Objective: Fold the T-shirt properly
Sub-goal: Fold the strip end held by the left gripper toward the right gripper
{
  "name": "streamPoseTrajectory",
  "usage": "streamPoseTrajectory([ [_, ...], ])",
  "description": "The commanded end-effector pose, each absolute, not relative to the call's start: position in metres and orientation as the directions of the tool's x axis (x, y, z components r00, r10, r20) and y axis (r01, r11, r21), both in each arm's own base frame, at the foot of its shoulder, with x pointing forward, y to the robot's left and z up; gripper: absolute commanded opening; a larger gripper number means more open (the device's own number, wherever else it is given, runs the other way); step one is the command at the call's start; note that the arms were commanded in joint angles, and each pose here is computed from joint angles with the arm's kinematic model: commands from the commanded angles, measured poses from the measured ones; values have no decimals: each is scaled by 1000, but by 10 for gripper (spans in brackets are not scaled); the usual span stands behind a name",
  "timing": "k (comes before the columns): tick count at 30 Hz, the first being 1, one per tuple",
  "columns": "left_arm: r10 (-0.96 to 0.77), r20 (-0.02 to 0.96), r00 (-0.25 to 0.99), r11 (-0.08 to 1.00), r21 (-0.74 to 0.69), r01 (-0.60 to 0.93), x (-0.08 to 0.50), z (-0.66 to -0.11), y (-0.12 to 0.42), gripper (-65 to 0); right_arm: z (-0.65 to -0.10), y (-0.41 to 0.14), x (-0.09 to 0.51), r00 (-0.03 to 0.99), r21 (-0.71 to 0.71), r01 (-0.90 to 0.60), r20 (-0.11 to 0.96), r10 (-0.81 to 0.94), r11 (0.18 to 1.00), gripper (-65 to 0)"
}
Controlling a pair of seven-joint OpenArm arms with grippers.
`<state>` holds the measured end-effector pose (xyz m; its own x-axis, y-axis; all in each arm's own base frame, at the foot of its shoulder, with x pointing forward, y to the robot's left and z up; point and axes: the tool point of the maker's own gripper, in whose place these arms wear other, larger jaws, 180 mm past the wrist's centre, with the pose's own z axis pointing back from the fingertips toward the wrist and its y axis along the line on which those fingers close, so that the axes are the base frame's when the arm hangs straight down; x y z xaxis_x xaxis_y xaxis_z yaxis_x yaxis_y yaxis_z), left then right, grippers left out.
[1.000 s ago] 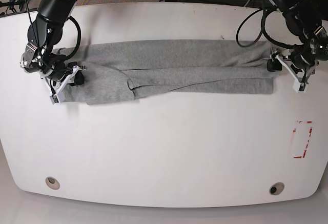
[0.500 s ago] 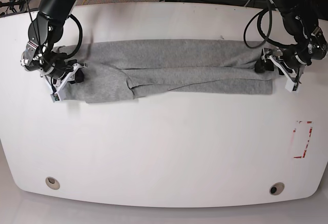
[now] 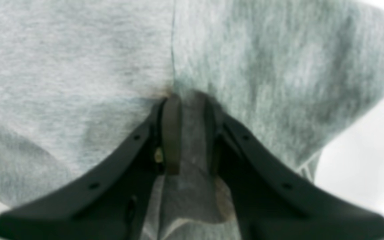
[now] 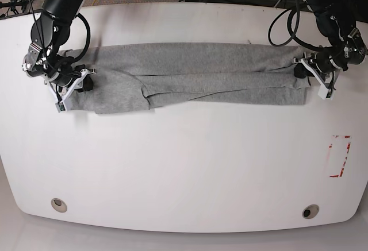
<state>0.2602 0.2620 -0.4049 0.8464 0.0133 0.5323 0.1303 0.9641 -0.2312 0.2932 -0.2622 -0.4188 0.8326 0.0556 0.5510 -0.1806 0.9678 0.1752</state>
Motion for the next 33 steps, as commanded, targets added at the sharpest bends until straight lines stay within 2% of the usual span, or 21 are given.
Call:
streamPoseTrajectory([
  [1,-49,632,773,975,-137,174,279,-365,267,-650,-422,-273,285,860,136,-174,504,83,975,-526],
  [6,-154,725,672,967,-27,251,290,-319,241,-650,-422,-272,285,860,136,-177,503,86,975,-526],
  [12,-355,693,628,891,48,452,287,-307,181,-650,-422,-272,285,860,136,-177,503,86,975,-526],
  [26,-449,751,485,676,-69,734,288,-305,32,-650,-423,-272,285,861,138,-177,502,85,975,-526],
  [33,-412,772,483,619,-151,770,288,-305,-12,-650,-422,-272,286,859,137,-177,504,85,975,-526],
])
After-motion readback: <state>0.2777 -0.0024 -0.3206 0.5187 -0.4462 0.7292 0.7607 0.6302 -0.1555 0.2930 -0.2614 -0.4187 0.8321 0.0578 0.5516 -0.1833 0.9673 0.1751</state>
